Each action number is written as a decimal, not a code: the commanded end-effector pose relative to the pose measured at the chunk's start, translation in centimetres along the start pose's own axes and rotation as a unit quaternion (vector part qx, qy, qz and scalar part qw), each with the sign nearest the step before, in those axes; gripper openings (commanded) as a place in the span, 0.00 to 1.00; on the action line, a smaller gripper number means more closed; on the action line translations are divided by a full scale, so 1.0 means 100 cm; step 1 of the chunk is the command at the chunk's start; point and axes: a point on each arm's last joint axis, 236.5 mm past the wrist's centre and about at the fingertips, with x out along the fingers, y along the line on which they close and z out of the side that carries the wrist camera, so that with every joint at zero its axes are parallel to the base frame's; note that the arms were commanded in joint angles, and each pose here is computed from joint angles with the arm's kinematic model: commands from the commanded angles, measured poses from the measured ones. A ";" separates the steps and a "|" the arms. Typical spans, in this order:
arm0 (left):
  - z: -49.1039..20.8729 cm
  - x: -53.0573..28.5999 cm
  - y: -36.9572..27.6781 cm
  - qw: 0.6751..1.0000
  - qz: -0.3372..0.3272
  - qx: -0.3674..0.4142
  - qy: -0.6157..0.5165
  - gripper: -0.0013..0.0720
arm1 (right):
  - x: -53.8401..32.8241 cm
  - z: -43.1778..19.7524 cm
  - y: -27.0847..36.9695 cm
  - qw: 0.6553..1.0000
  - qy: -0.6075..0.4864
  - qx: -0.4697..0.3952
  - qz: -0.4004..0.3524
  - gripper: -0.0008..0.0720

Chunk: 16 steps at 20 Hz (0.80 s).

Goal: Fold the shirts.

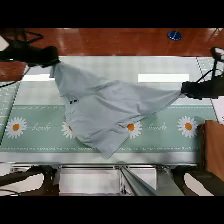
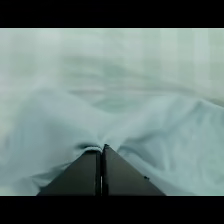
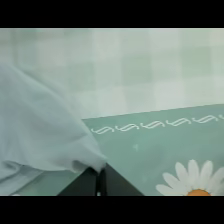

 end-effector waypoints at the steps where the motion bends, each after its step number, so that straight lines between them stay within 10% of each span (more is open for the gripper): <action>1: -0.047 0.057 -0.010 0.988 -0.060 -0.068 0.125 0.13 | 0.069 -0.009 -0.013 0.995 0.062 0.072 0.037 0.04; 2: -0.062 0.061 -0.007 0.983 -0.058 -0.071 0.158 0.48 | 0.078 -0.014 -0.016 0.992 0.080 0.093 0.044 0.11; 3: -0.071 0.060 -0.002 0.980 -0.053 -0.072 0.179 0.71 | 0.081 -0.017 -0.020 0.988 0.091 0.111 0.049 0.39; 4: -0.075 0.055 0.005 0.978 -0.047 -0.071 0.189 0.71 | 0.079 -0.020 -0.028 0.987 0.100 0.119 0.051 0.57; 11: -0.124 -0.031 0.109 0.968 0.034 -0.153 0.195 0.71 | 0.005 -0.052 -0.159 0.978 0.053 0.192 -0.061 0.57; 16: -0.231 -0.021 0.052 0.940 -0.096 -0.265 0.193 0.71 | 0.039 -0.092 -0.109 0.965 0.009 0.253 0.066 0.57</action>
